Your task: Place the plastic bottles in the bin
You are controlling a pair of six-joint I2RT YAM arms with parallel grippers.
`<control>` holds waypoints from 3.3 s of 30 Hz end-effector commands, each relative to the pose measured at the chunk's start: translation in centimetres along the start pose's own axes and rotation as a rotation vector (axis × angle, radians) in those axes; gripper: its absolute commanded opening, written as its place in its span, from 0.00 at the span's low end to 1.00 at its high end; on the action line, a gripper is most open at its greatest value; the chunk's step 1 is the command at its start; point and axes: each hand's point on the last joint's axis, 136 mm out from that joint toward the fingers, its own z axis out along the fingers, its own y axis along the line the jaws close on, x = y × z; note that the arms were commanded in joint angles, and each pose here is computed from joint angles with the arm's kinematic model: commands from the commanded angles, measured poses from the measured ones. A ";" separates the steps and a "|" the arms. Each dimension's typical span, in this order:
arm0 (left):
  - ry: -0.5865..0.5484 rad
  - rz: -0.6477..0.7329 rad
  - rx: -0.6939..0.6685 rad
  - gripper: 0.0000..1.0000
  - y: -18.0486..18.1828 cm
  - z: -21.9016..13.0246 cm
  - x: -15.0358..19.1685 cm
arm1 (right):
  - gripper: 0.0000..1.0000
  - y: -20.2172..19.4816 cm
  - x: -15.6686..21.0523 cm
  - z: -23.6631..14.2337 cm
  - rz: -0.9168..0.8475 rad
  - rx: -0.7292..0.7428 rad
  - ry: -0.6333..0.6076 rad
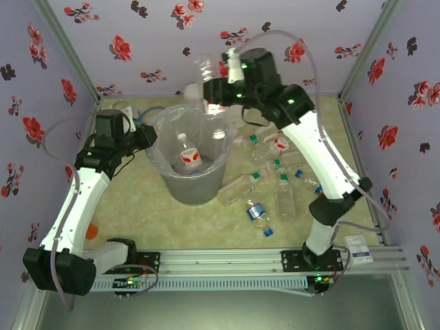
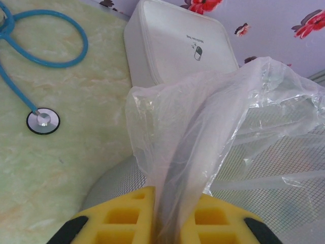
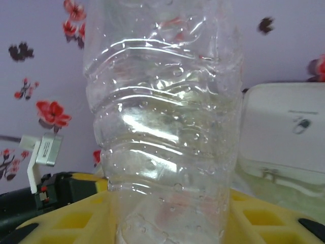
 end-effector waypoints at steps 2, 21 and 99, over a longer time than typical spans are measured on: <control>-0.027 0.010 -0.005 0.05 -1.2 0.2 -0.8 | 0.48 -0.4 5.3 4.6 -0.058 0.048 0.182; -0.005 0.034 -0.050 0.05 0.0 0.4 0.3 | 0.82 -2.6 6.5 2.2 -0.118 0.185 0.163; 0.072 0.047 -0.049 0.10 0.6 1.2 2.2 | 0.52 -40.3 13.4 0.6 0.667 0.964 0.168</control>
